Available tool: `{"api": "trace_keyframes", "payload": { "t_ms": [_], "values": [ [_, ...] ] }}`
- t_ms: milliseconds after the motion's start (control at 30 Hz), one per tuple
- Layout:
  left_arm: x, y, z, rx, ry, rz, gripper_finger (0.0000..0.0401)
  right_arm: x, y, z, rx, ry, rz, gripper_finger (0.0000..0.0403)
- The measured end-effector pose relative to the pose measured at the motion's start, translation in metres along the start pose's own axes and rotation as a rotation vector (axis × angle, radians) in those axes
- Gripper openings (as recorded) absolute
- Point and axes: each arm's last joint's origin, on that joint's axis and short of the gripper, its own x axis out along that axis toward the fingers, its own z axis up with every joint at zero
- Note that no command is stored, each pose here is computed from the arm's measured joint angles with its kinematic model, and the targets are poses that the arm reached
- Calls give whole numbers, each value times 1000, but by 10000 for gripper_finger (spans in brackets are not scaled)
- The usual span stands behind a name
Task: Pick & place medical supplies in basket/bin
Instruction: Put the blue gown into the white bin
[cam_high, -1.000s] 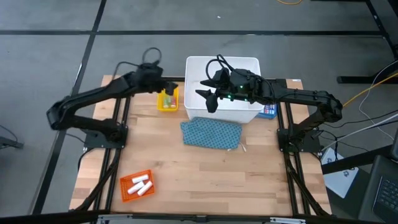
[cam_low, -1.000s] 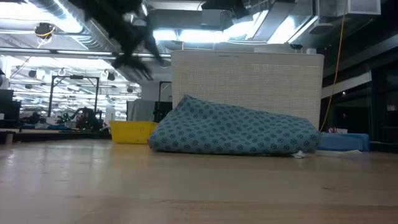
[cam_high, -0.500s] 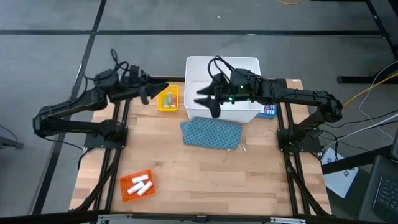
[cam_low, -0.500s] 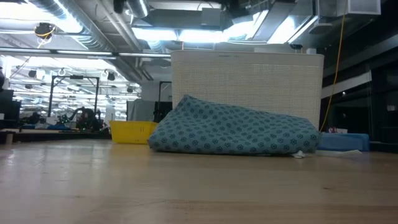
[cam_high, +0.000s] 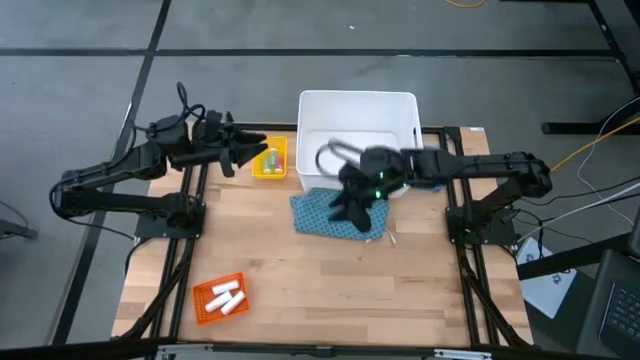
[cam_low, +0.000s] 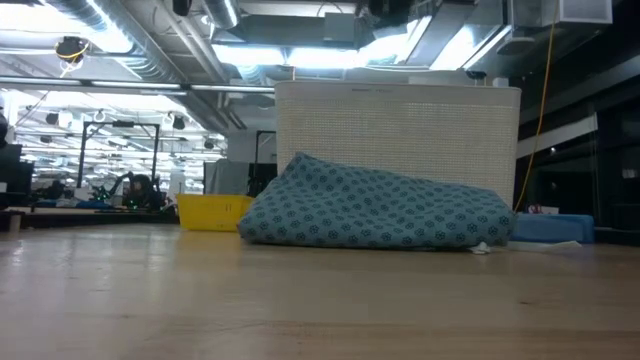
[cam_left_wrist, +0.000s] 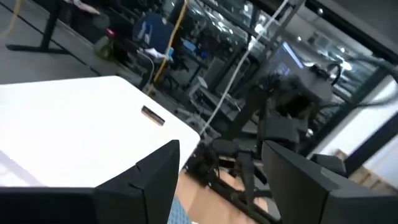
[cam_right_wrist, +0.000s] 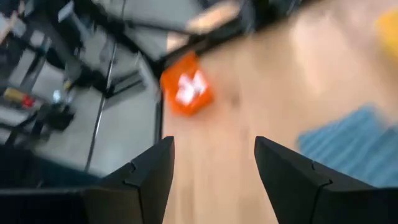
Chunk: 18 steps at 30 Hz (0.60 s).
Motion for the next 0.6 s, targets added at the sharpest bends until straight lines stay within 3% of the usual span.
{"api": "trace_keyframes", "payload": {
  "t_ms": [133,233,467,600],
  "values": [
    [4,0,-3,4,43,-28,223,12,16,-23,53,111,13,224],
    [6,1,-5,26,68,-49,223,25,26,-42,101,156,-44,224],
    [5,4,-18,134,223,-59,223,54,34,-89,145,251,-408,224],
    [4,3,-30,162,334,-57,223,56,39,-97,232,210,-471,224]
  ]
}}
